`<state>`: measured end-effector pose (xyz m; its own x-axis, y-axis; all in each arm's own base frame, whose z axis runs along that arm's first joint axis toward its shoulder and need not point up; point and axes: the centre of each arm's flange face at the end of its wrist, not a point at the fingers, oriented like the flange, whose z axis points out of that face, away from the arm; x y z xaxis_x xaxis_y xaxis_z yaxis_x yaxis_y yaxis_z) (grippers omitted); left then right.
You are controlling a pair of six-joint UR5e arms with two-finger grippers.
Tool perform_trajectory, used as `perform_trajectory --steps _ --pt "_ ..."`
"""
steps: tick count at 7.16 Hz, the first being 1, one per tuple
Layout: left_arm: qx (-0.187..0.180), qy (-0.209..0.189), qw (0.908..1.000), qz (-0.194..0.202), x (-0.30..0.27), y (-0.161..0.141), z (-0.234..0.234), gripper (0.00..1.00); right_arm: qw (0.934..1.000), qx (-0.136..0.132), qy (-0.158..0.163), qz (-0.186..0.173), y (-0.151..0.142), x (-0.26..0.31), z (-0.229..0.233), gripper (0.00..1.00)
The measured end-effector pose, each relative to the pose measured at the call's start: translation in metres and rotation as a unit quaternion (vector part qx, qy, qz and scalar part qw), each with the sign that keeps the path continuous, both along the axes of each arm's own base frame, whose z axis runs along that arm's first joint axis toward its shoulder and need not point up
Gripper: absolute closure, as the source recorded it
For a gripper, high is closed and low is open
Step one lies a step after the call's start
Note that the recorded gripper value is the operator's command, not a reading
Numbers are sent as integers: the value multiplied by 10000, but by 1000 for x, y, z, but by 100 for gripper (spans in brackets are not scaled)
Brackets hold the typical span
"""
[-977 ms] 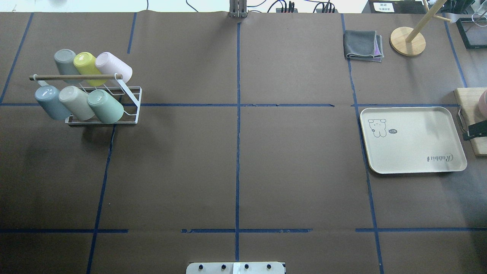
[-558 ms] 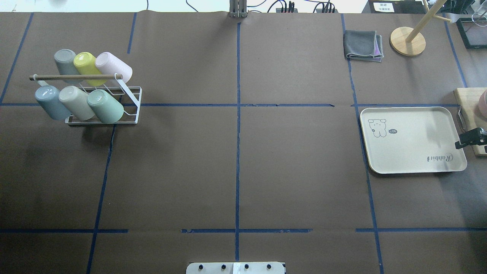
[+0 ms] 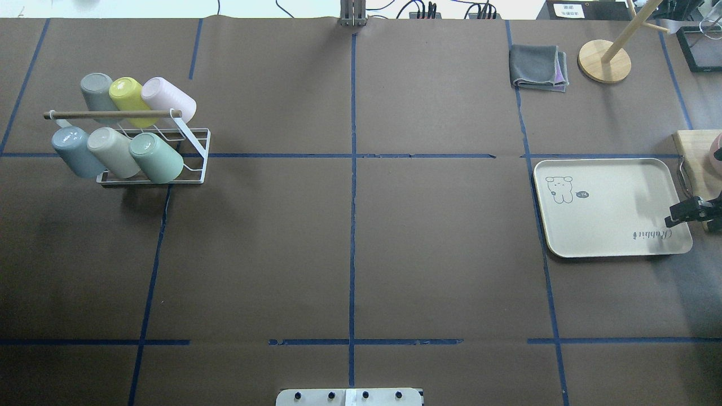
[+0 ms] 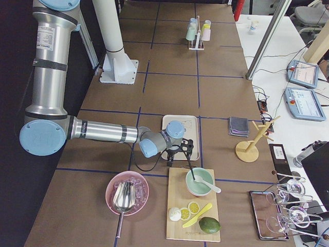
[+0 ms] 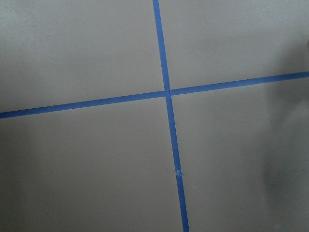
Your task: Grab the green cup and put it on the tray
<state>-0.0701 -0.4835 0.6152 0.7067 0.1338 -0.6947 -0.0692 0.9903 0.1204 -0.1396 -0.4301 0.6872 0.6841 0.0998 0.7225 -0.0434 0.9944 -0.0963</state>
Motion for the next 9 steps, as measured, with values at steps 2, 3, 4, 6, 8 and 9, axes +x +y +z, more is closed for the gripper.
perform_trajectory --steps 2,3,4,6,8,9 --pt "7 0 10000 0 0 -1 -1 0 10000 -25 16 -36 1 -4 3 24" --pt "14 0 10000 0 0 -2 -1 0 10000 -29 22 -51 1 -6 3 27" --pt "24 0 10000 0 0 -3 -2 0 10000 -26 21 -63 1 -6 3 32" --pt "38 -6 10000 0 0 -4 -4 0 10000 -29 14 -63 1 -7 3 40" --pt "50 -8 10000 0 0 -6 -5 0 10000 -49 26 -55 2 -6 5 42" --pt "54 -8 10000 0 0 -6 -5 0 10000 -63 35 -53 3 -5 6 44"
